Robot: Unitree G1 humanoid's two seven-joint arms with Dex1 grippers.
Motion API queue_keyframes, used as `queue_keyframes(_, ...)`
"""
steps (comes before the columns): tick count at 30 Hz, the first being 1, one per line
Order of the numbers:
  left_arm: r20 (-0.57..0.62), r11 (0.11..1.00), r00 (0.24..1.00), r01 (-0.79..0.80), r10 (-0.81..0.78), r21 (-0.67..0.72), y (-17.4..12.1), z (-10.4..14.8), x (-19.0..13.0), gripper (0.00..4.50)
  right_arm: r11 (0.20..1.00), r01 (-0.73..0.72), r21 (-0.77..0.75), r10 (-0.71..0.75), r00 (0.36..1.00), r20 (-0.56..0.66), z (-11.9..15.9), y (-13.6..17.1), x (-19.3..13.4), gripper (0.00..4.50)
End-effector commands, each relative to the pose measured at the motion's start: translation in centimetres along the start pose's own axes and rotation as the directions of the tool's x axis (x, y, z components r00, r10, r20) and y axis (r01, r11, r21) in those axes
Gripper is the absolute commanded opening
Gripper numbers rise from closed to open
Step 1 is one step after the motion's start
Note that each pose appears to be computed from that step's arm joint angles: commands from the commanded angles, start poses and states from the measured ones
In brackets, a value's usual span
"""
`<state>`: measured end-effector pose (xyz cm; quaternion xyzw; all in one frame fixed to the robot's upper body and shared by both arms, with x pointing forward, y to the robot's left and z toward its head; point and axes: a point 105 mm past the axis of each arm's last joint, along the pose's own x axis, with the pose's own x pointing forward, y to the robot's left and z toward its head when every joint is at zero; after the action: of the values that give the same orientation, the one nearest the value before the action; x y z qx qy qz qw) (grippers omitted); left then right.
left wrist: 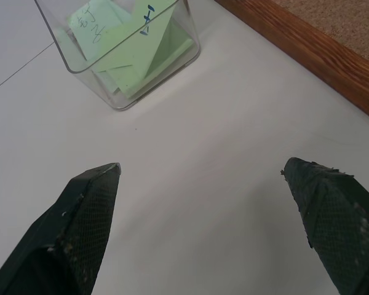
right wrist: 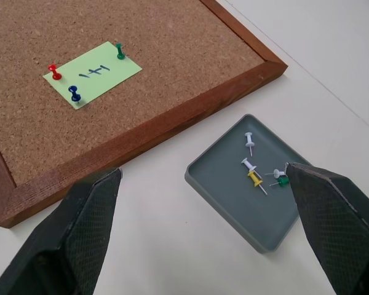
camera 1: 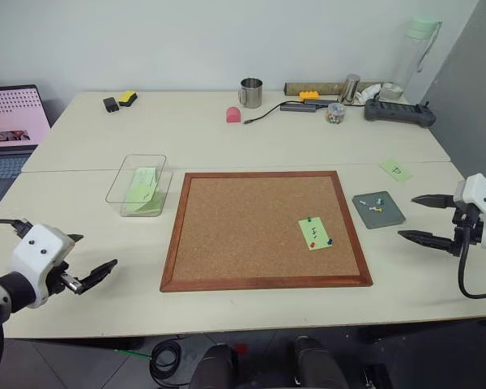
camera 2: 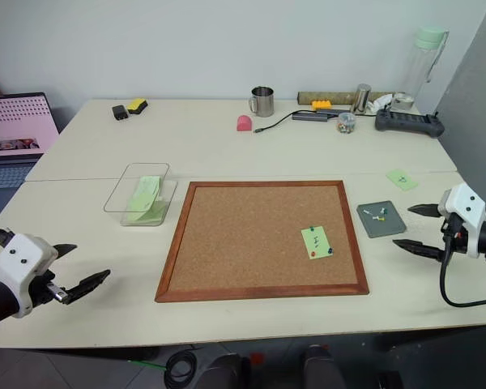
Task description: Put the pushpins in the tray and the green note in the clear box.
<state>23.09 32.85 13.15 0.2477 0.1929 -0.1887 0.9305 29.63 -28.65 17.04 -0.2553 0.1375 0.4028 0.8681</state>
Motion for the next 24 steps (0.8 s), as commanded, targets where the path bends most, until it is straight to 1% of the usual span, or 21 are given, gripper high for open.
queue_keyframes(1, 0.025, 1.000, 1.000, 0.004, -0.004, 0.005, 0.1, 0.7, -0.5, 4.50, 0.999, 0.007, -0.039, -0.006, 1.000, 0.017, 0.9, -0.3, -0.1, 4.46)
queue_keyframes(15, 0.022, 1.000, 1.000, -0.020, 0.020, -0.005, 0.4, 0.4, -0.6, 4.50, 0.998, 0.010, -0.057, -0.009, 1.000, 0.025, 1.1, -0.4, 0.3, 4.46)
queue_keyframes(20, 0.021, 0.999, 0.999, -0.039, 0.039, -0.008, 1.0, 0.3, -0.8, 4.50, 0.998, 0.021, -0.061, -0.018, 0.999, 0.046, 1.6, -0.7, 0.5, 4.46)
queue_keyframes(24, 0.032, 1.000, 0.999, -0.028, 0.028, 0.002, 0.9, 0.5, -0.8, 4.50, 0.998, 0.025, -0.060, -0.022, 0.998, 0.058, 1.7, -0.6, 1.0, 4.46)
